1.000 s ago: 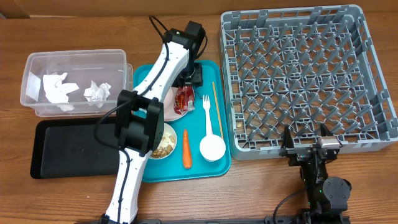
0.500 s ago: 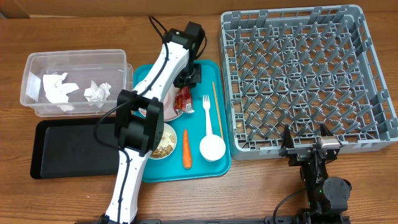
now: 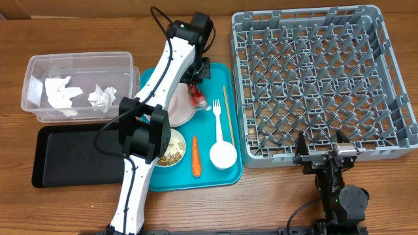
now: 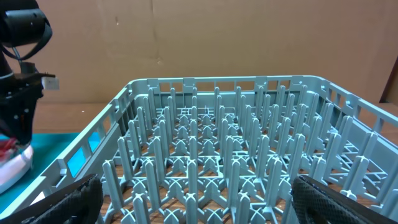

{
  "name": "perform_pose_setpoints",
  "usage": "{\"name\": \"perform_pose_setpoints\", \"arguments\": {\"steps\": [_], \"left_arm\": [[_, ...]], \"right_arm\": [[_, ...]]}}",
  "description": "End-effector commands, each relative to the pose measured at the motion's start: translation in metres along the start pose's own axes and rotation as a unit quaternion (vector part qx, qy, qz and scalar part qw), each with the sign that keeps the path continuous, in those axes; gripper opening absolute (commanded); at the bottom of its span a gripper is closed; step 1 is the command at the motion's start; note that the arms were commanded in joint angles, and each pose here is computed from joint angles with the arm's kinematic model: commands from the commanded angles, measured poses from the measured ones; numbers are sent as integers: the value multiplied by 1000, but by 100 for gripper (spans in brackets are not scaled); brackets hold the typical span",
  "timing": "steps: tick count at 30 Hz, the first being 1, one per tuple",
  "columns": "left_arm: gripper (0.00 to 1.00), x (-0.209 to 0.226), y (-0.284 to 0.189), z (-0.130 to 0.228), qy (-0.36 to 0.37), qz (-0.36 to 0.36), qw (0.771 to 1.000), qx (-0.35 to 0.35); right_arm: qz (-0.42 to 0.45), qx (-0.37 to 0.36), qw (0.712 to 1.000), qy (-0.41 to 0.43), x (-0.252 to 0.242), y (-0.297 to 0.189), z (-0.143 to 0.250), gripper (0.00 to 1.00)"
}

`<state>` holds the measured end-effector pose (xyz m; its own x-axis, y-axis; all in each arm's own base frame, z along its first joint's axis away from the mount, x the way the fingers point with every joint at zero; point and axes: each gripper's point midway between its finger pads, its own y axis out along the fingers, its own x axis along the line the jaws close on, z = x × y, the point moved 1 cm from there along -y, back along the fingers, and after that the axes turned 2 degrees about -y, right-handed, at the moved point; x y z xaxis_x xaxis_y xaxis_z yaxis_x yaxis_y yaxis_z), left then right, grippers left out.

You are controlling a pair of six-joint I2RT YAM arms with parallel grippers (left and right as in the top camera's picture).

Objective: Sort waste into correct bins and load items into the dishwasher

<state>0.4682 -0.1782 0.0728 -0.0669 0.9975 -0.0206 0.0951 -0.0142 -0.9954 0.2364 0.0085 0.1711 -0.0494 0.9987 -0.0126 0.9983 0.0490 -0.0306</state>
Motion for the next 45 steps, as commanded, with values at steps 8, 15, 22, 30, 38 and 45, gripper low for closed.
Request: {"name": "perform_pose_setpoints", "arguments": {"steps": [8, 15, 22, 30, 38, 45], "left_arm": [[4, 7, -30, -9, 0, 1, 1000, -20], [4, 37, -118, -31, -33, 28, 994, -100], [4, 129, -159, -34, -122, 14, 986, -115], [4, 237, -151, -27, -249, 0, 965, -84], [4, 299, -150, -19, -314, -2, 946, -80], [4, 332, -140, -7, -381, -48, 921, -68]], "right_arm": [[0, -4, 1000, 0, 0, 0, 1, 100], [0, -4, 1000, 0, 0, 0, 1, 100], [0, -4, 1000, 0, 0, 0, 1, 100], [0, -4, 1000, 0, 0, 0, 1, 100], [0, -4, 1000, -1, 0, 0, 1, 100], [0, -4, 1000, 0, 0, 0, 1, 100]]}}
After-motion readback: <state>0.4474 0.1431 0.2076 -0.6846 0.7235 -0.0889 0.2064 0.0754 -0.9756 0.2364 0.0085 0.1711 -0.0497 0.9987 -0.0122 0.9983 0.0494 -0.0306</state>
